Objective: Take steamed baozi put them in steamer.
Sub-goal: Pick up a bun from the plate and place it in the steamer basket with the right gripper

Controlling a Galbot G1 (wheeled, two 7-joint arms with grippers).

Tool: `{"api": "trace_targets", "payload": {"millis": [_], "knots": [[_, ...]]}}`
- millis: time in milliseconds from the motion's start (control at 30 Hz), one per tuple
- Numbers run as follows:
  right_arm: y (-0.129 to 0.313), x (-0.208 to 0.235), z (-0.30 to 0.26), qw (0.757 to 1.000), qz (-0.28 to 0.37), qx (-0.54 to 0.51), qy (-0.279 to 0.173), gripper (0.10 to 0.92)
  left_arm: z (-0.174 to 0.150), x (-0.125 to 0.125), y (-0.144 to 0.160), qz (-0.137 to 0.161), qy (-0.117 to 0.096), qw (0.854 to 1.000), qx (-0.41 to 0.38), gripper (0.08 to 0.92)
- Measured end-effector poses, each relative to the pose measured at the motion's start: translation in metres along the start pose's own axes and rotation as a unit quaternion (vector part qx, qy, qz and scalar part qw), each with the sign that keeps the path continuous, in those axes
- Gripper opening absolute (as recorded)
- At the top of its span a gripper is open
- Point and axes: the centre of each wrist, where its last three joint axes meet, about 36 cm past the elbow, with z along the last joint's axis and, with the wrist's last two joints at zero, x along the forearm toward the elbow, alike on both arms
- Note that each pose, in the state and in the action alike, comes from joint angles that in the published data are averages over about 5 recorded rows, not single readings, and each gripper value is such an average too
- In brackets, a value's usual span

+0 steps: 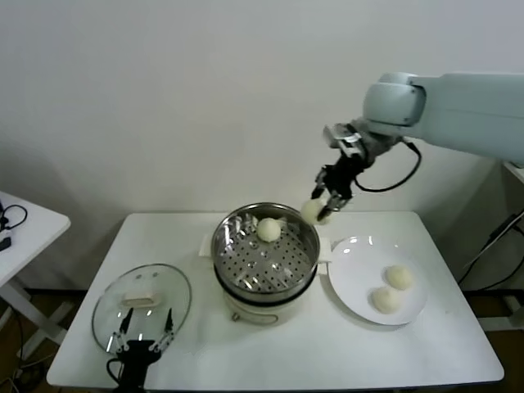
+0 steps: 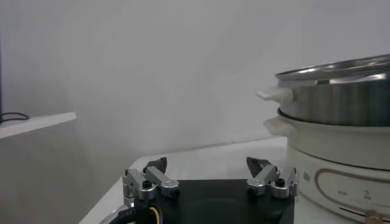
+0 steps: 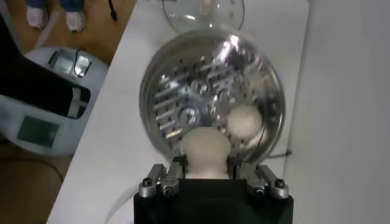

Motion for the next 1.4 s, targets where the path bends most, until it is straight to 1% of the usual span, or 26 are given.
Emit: {"api": "trace_targets", "payload": {"millis": [100,233,633,933,1200,1300,1400], "knots": [[-0.005,-0.018,-0.025,1.0,-0.001,0.011,-0.001,0.475,-0.002,0.0,0.001,-0.002,-0.002,1.0,0.0,0.823],[-0.01,-0.053,-0.046,1.0,-0.005,0.017,0.004,0.475,-0.004,0.0,0.003,-0.004,-0.004,1.0,0.001,0.823],[-0.019,-0.15,-0.068,1.0,-0.006,0.028,0.013,0.475,-0.004,0.001,0.004,-0.005,-0.004,1.0,0.001,0.823],[-0.027,-0.2,-0.07,0.999,0.001,0.026,0.019,0.475,-0.001,-0.002,0.004,-0.006,-0.002,1.0,0.002,0.823],[-0.029,-0.229,-0.073,1.0,-0.001,0.024,0.02,0.475,0.0,-0.005,0.006,-0.01,-0.003,1.0,0.002,0.823],[-0.031,-0.234,-0.073,1.0,0.003,0.022,0.019,0.51,0.0,-0.006,0.006,-0.01,-0.003,1.0,0.003,0.823],[-0.032,-0.237,-0.072,1.0,0.007,0.017,0.015,0.591,0.0,-0.007,0.006,-0.01,-0.004,1.0,0.003,0.823]]}}
